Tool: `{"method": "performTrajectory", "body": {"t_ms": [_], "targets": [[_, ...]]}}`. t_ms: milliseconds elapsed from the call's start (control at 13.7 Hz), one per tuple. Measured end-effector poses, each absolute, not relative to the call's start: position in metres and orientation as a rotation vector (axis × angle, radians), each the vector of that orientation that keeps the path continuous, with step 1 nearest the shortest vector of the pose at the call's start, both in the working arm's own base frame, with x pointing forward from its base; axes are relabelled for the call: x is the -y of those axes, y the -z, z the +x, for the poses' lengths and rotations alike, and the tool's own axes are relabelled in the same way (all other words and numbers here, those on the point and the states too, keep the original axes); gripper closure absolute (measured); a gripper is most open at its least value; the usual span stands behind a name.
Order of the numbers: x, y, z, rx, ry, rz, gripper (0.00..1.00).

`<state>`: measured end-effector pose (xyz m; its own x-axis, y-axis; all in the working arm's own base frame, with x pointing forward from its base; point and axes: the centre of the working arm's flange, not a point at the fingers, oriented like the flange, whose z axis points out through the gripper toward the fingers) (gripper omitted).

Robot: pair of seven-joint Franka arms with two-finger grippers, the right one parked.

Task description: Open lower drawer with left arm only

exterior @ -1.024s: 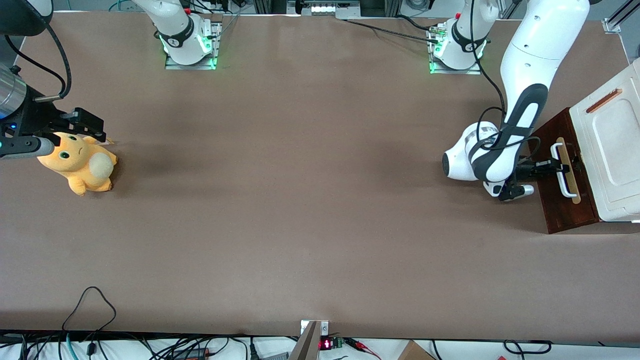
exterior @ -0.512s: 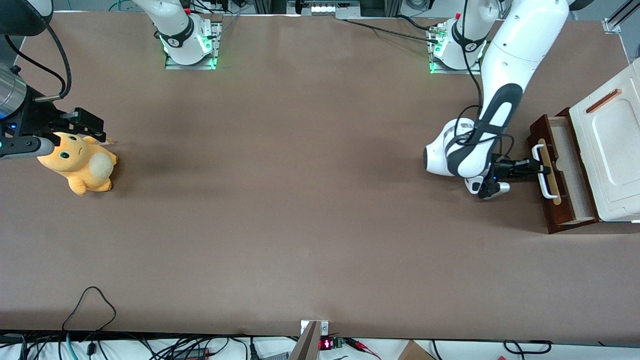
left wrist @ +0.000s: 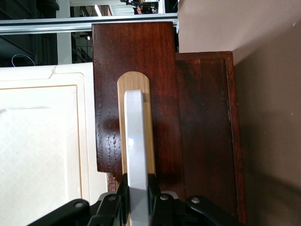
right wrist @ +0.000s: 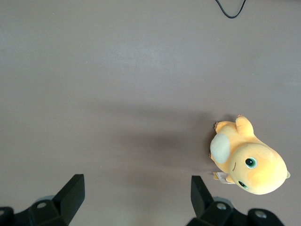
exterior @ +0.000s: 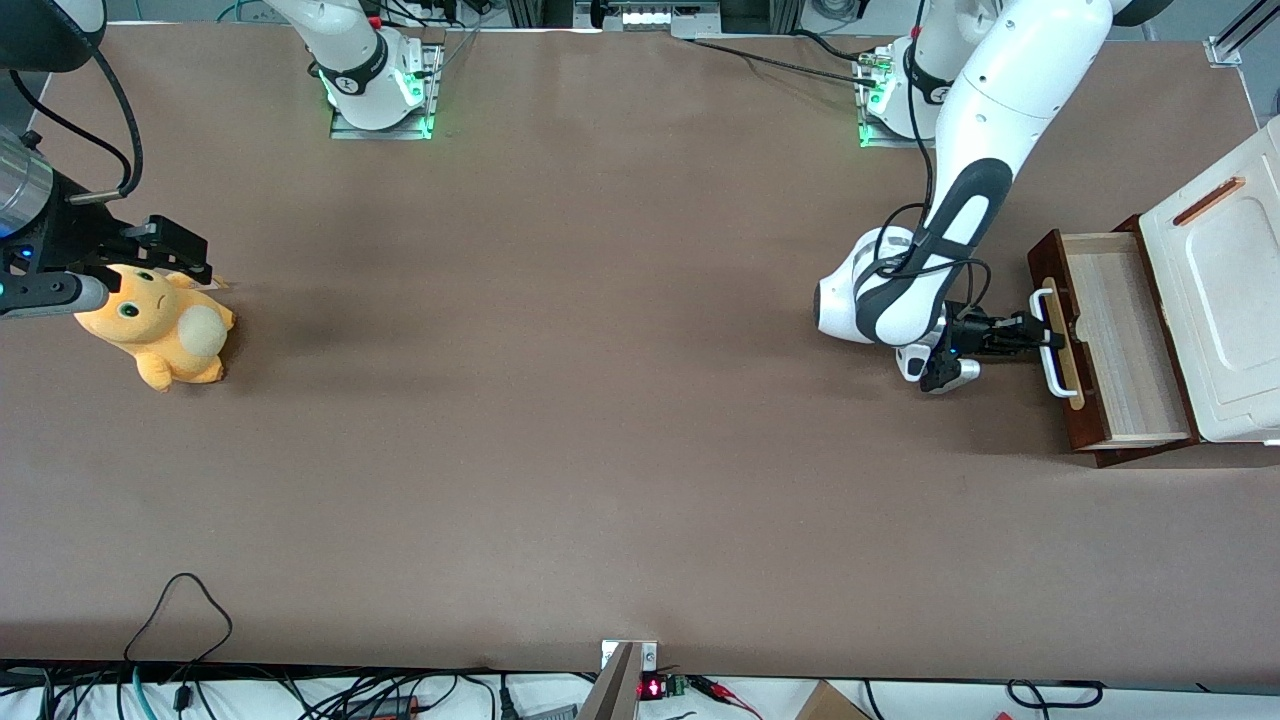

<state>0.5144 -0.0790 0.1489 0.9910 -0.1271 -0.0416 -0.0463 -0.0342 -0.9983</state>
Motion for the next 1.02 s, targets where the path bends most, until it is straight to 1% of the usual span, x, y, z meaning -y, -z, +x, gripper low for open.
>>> {"method": "performTrajectory", "body": {"t_ms": [146,220,293,366,512,585,659,732,805,951,1024], "targets": [[0.079,-0.149,0.515,-0.133,0.064,-1.605,0.81],[0.079,-0.149,0.514,-0.134,0.062,-1.605,0.74],[0.079,-0.149,0.515,-0.134,0.062,-1.605,0.67],[0.079,-0.149,0.515,-0.133,0.063,-1.605,0.56],[0.081,-0.151,0.518,-0.122,0.065,-1.612,0.38],[0.084,-0.155,0.521,-0.102,0.062,-1.626,0.26],[0.089,-0.16,0.526,-0.08,0.064,-1.645,0.18],[0.097,-0.166,0.531,-0.061,0.071,-1.665,0.07],[0.105,-0.173,0.536,-0.048,0.081,-1.683,0.0],[0.119,-0.191,0.542,-0.026,0.084,-1.717,0.0],[0.123,-0.201,0.545,-0.005,0.07,-1.743,0.0]]}}
